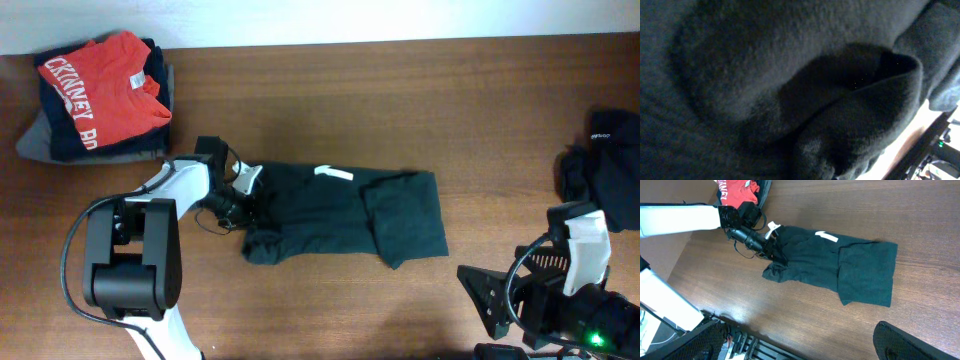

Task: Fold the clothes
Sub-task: 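Grasp the left end and fold it rightward over the bundle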

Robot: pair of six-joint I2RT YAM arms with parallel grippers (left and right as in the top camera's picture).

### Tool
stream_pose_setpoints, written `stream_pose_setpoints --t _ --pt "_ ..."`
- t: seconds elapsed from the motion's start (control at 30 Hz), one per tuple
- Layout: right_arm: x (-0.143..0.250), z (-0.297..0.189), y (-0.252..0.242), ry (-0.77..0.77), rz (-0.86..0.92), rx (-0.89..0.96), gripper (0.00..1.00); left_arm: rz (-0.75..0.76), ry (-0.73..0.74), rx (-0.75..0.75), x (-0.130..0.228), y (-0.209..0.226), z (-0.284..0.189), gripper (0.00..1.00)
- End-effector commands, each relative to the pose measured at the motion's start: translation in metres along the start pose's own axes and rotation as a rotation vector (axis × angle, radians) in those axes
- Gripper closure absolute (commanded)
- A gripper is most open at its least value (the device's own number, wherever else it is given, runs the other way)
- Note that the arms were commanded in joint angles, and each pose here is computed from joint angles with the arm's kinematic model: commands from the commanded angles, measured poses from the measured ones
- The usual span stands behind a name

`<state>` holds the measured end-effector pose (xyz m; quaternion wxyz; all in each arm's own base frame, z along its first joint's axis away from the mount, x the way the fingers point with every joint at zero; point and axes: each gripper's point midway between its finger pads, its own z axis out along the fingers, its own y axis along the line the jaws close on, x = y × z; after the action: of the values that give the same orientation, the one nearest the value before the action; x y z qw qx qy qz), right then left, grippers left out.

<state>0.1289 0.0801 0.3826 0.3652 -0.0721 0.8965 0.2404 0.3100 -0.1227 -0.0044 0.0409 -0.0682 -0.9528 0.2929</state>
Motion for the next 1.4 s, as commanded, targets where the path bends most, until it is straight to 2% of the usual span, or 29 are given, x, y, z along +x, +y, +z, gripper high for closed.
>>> stream_pose_setpoints --t 0.0,0.13,0.43,0.7,0.9,1.13,1.37 --pt "0.000 -0.002 0.001 -0.001 -0.005 0.005 0.01 -0.091 0.069 -0.256 0.013 0.054 -0.004 0.99" --pt "0.000 -0.002 0.001 0.000 -0.005 0.005 0.01 -0.137 0.045 -0.277 0.000 0.061 -0.035 1.00" --pt "0.000 -0.002 0.001 -0.001 -0.005 0.005 0.01 -0.317 -0.019 -0.492 -0.018 0.096 -0.128 0.99" --pt "0.000 -0.002 0.001 0.000 -0.005 0.005 0.01 -0.301 -0.063 -0.523 -0.034 0.063 -0.188 0.99" --pt "0.000 -0.002 0.001 -0.001 -0.005 0.005 0.01 -0.230 -0.026 -0.532 -0.033 0.025 -0.192 0.99" --pt "0.000 -0.002 0.001 0.000 -0.005 0.005 0.01 -0.119 0.076 -0.555 -0.023 -0.022 -0.161 1.00" --pt "0.000 -0.002 0.001 0.000 -0.005 0.005 0.01 -0.006 0.110 -0.633 -0.018 -0.066 -0.131 0.99"
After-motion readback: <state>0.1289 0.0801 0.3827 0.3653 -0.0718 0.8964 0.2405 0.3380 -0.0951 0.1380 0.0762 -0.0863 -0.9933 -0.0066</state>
